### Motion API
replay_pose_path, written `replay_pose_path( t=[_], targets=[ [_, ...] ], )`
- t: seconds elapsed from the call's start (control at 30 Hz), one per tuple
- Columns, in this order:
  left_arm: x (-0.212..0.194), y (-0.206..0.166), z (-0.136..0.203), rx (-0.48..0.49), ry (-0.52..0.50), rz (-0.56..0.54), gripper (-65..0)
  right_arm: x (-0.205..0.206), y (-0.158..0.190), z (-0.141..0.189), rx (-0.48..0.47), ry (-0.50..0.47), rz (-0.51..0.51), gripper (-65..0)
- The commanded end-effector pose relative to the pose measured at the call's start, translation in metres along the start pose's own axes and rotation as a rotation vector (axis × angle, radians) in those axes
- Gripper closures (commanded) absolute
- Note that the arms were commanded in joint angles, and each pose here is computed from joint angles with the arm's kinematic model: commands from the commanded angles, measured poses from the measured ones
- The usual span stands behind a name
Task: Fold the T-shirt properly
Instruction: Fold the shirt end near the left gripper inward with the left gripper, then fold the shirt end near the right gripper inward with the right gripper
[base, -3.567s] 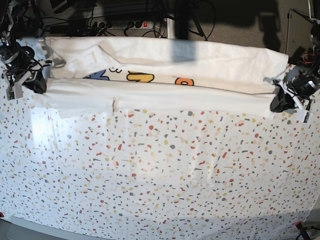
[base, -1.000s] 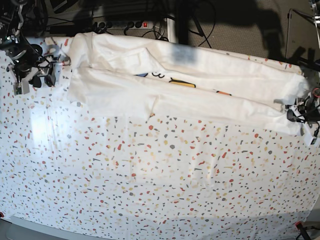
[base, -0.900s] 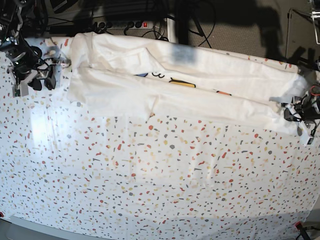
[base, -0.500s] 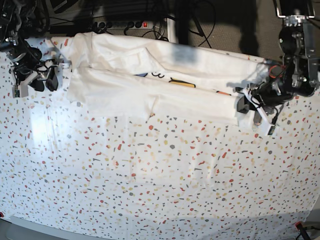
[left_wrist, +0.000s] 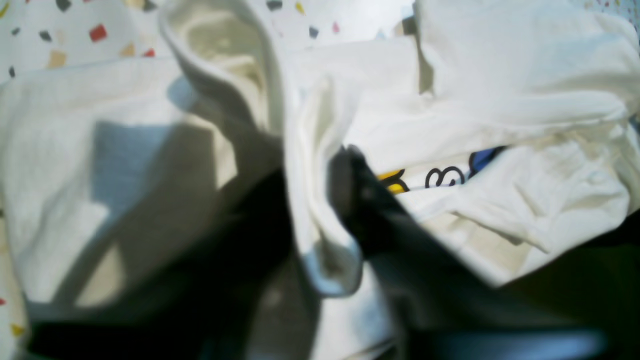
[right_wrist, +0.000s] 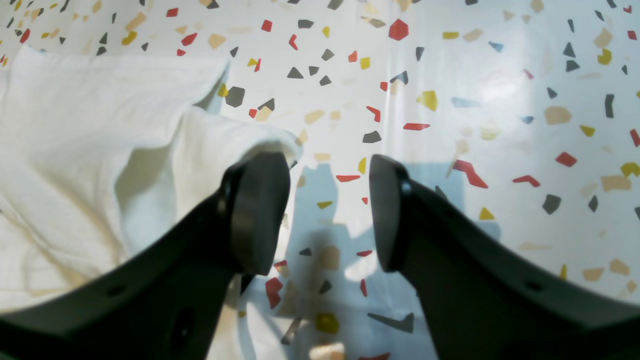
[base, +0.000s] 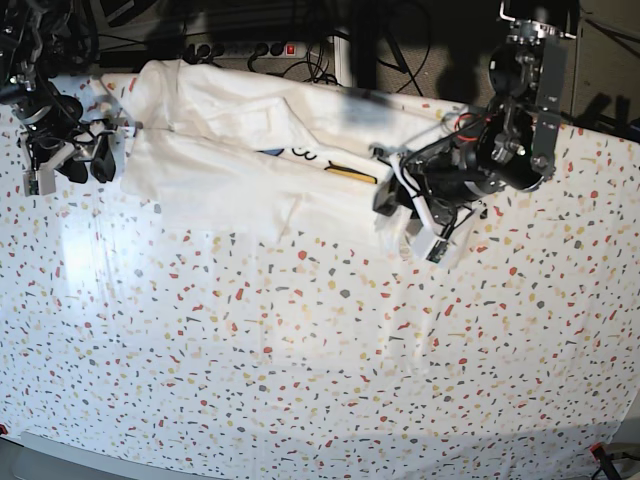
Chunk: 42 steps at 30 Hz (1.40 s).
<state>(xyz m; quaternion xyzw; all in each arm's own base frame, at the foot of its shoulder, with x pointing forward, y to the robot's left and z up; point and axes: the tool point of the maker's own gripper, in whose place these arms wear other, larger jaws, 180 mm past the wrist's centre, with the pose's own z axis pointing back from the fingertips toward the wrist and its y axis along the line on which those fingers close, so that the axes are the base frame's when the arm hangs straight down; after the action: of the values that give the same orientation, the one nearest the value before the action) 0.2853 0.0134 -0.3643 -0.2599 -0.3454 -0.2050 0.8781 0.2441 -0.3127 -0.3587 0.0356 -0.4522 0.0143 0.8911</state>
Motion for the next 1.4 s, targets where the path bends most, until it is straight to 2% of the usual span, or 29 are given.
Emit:
replay_pose_path(
  t=[0.0,0.03,0.07,0.33,0.43,0.6,0.8,0.93,1.03,1.13,1.37],
  targets=[
    [0.017,-0.006,0.002,-0.020,-0.057,-0.014,-27.7,0.018,-0.003,0.003,0.000,-0.050,0.014,-29.7],
    [0.018,-0.010,0.001,-0.030,-0.060,-0.010,-32.5,0.018,-0.003,0.003,0.000,-0.050,0.015,-29.7],
    [0.019,-0.013,0.000,-0.044,-0.066,0.007,-34.3,0.018,-0.003,0.003,0.000,-0.050,0.015,-29.7],
    [0.044,-0.047,0.003,-0.227,-0.151,0.126,-34.4,0.018,-0.003,0.003,0.000,-0.050,0.015,-29.7],
    [0.052,-0.049,0.005,-0.248,-0.157,0.076,-34.4,0.018,-0.003,0.003,0.000,-0.050,0.015,-29.7],
    [0.061,-0.022,0.002,-0.112,-0.132,-0.048,-34.4,0.012,-0.003,0.003,0.000,-0.021,0.014,-29.6],
    [0.055,0.035,0.012,0.136,-0.084,-0.227,-34.4,-0.020,-0.005,0.003,-0.003,0.171,0.010,-29.7],
    [0.037,0.062,0.021,0.240,-0.043,-0.245,-34.4,-0.027,-0.005,-0.002,0.010,0.235,-0.024,-29.7],
    [0.022,0.080,0.031,0.309,-0.029,-0.245,-34.3,-0.031,0.012,-0.004,0.105,0.296,-0.082,-29.7],
    [0.011,0.096,0.043,0.367,-0.037,-0.235,-34.4,-0.025,0.028,-0.004,0.197,0.309,-0.112,-29.7],
    [-0.013,0.119,0.059,0.444,0.006,-0.216,-34.3,-0.027,0.035,-0.009,0.218,0.326,-0.135,-29.7]
  ],
)
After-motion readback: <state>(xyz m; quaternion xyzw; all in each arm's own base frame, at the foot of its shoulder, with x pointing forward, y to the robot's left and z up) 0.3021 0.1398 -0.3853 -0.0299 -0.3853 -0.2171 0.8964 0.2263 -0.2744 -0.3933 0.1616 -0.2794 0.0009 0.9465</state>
